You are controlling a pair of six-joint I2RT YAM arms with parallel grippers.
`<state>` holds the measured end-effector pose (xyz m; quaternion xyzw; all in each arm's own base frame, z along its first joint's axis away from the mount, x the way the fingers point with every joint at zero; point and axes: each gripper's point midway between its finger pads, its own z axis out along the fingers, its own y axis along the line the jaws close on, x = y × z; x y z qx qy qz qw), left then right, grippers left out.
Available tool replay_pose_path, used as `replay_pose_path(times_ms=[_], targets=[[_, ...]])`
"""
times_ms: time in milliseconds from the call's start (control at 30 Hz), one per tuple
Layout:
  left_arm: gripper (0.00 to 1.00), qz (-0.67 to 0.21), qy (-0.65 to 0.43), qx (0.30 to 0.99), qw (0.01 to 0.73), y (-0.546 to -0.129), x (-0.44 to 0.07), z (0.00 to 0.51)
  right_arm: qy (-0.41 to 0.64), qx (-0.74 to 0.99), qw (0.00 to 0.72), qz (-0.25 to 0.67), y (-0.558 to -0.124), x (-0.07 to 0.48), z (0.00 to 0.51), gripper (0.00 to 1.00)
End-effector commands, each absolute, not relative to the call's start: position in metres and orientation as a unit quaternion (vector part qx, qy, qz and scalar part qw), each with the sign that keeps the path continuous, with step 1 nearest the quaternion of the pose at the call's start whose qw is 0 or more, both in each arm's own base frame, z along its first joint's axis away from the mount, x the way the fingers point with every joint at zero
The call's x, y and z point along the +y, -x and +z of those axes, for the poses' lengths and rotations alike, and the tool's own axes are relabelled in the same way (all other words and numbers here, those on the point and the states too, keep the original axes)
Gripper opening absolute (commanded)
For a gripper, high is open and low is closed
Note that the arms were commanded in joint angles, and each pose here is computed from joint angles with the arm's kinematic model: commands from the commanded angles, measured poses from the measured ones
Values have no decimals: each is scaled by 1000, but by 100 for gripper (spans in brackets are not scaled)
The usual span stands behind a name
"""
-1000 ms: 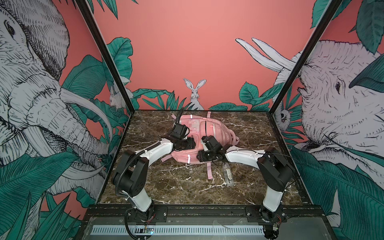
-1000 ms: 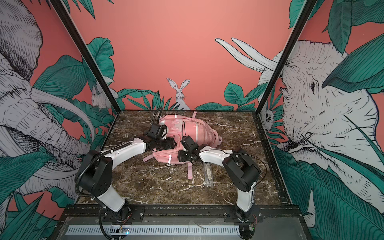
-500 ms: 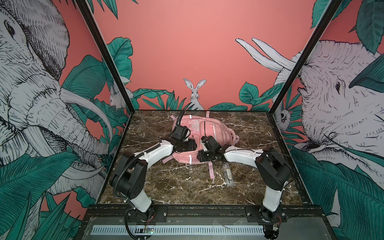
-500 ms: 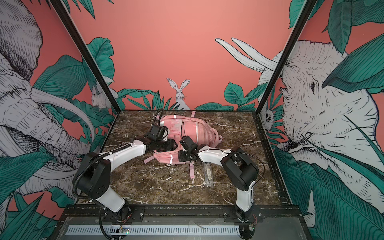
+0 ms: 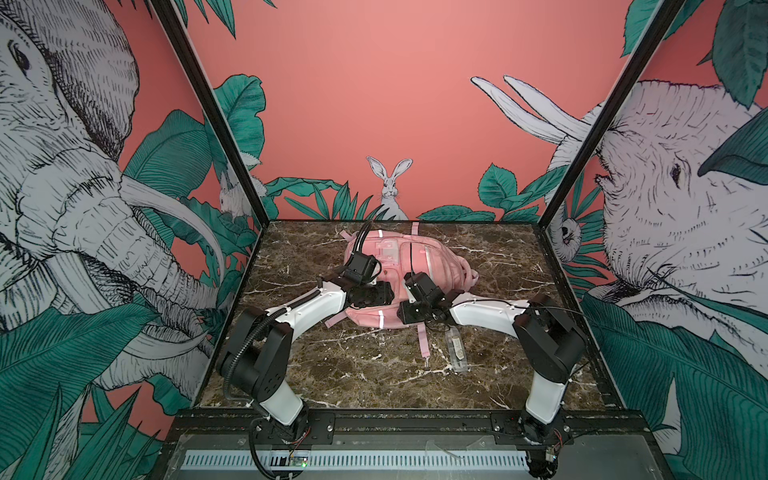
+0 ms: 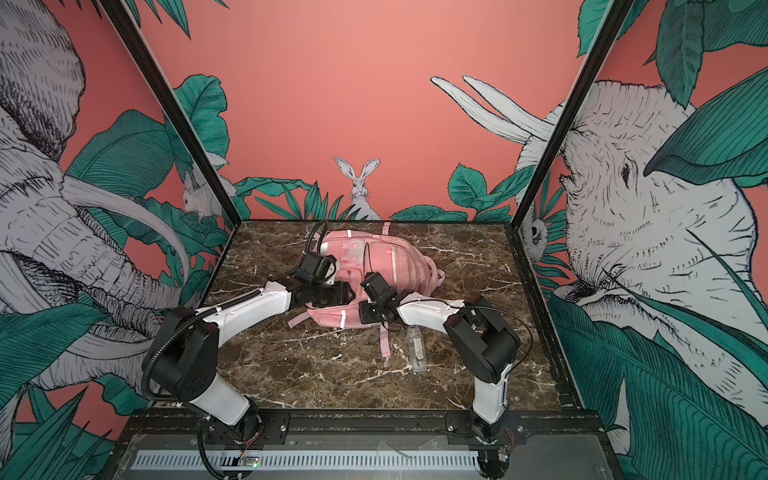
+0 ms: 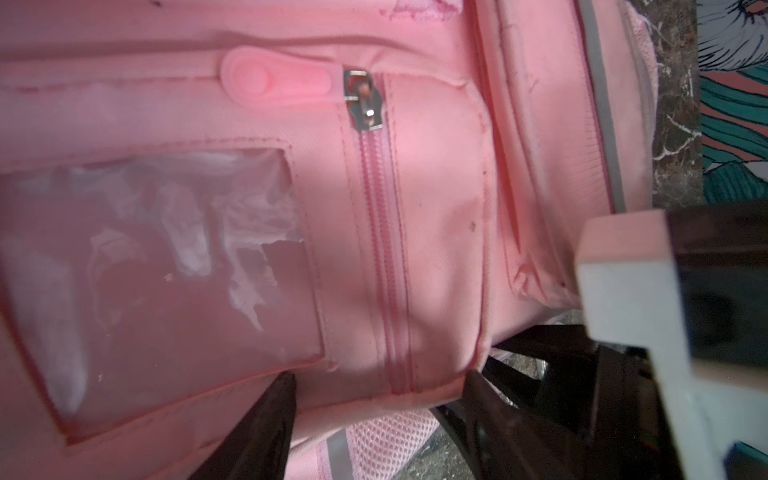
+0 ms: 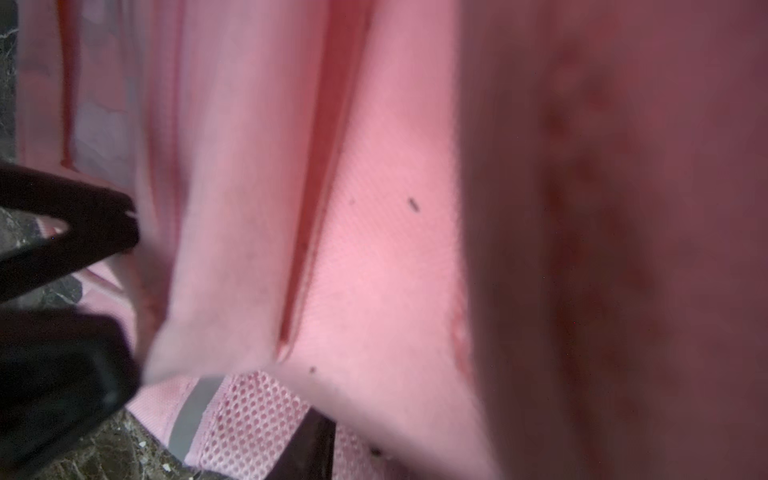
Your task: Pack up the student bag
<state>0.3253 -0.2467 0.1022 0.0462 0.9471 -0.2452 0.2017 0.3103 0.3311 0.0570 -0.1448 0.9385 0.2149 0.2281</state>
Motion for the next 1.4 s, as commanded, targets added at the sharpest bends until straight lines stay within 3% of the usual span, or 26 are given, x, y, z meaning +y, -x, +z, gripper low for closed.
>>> replay_pose_path(times_ms=[0,167,833,1367], targets=[[65,-227,-51,956,177,-309,-238,96,148,929,268,209,-316,324,81,32],[65,-232,-48,956,172,-310,-239,93,154,928,260,216,-316,328,79,22],[65,-234,-30,958,161,-314,-226,79,150,934,228,230,-314,341,49,20],[65,-217,8,965,147,-322,-198,58,163,938,223,210,-303,326,54,2]])
